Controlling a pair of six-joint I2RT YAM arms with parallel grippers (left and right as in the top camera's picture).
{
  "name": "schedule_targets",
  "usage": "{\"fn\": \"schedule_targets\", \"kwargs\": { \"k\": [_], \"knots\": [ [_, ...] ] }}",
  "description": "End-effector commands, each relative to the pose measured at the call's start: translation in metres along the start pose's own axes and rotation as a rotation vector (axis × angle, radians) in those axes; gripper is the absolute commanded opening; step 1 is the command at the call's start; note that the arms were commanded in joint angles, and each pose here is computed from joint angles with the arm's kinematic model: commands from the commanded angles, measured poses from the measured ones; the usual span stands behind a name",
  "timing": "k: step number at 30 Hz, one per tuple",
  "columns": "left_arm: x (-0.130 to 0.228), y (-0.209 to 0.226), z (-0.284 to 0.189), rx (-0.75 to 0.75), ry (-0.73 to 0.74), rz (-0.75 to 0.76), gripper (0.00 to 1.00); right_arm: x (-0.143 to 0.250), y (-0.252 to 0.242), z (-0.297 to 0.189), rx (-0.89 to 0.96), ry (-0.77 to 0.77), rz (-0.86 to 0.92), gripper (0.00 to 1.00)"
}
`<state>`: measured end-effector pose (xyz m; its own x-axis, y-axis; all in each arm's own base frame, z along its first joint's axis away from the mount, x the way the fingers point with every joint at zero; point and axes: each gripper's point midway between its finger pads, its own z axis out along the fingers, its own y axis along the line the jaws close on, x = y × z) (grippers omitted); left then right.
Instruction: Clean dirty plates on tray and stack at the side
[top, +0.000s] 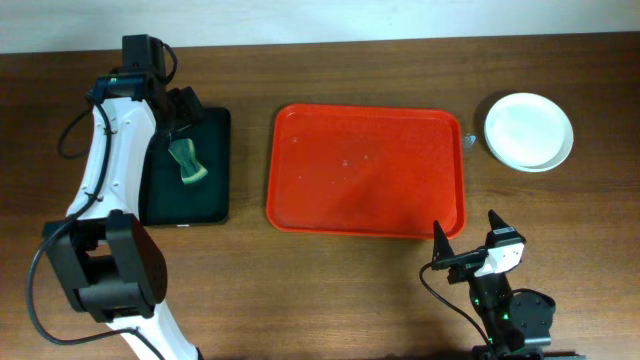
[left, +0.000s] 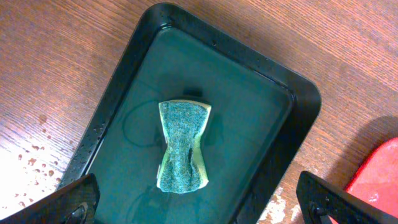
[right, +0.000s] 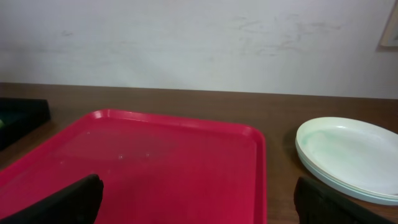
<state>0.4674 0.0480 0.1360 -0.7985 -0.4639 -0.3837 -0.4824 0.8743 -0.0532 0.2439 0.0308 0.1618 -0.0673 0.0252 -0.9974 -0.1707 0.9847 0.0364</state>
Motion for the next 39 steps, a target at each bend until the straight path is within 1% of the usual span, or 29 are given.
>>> {"fn": "schedule_targets", "kwargs": {
  "k": [1, 22, 25, 27, 28, 31, 33, 36, 39],
  "knots": [
    [-0.004, 0.000, -0.004, 0.007, -0.012, -0.004, 0.99, 0.002, -0.001, 0.000, 0.005, 0.000, 0.007, 0.98],
    [-0.003, 0.000, -0.004, 0.005, -0.007, -0.002, 0.99, 0.002, 0.000, 0.000, 0.005, 0.000, 0.007, 0.98],
    [0.021, 0.012, -0.005, -0.040, 0.090, 0.010, 0.99, 0.002, -0.001, 0.000, 0.005, 0.000, 0.007, 0.98],
    [0.030, 0.017, -0.011, -0.056, 0.123, 0.015, 0.99, 0.002, -0.001, 0.000, 0.005, 0.000, 0.007, 0.98],
    [0.029, 0.019, -0.016, -0.063, 0.113, 0.015, 0.99, 0.002, 0.000, 0.000, 0.004, 0.000, 0.007, 0.98],
    [0.028, 0.024, -0.052, -0.062, 0.042, 0.081, 0.99, 0.002, -0.001, 0.000, 0.005, 0.000, 0.007, 0.99],
    [0.033, 0.033, -0.076, -0.072, -0.008, 0.080, 0.99, 0.002, 0.000, 0.000, 0.005, 0.000, 0.007, 0.98],
    [0.054, 0.061, -0.104, -0.119, -0.083, 0.072, 0.99, 0.002, 0.000, 0.000, 0.005, 0.000, 0.007, 0.98],
    [0.083, 0.075, -0.112, -0.053, -0.225, 0.045, 0.99, 0.002, -0.001, 0.000, 0.005, 0.000, 0.007, 0.98]
  ]
}}
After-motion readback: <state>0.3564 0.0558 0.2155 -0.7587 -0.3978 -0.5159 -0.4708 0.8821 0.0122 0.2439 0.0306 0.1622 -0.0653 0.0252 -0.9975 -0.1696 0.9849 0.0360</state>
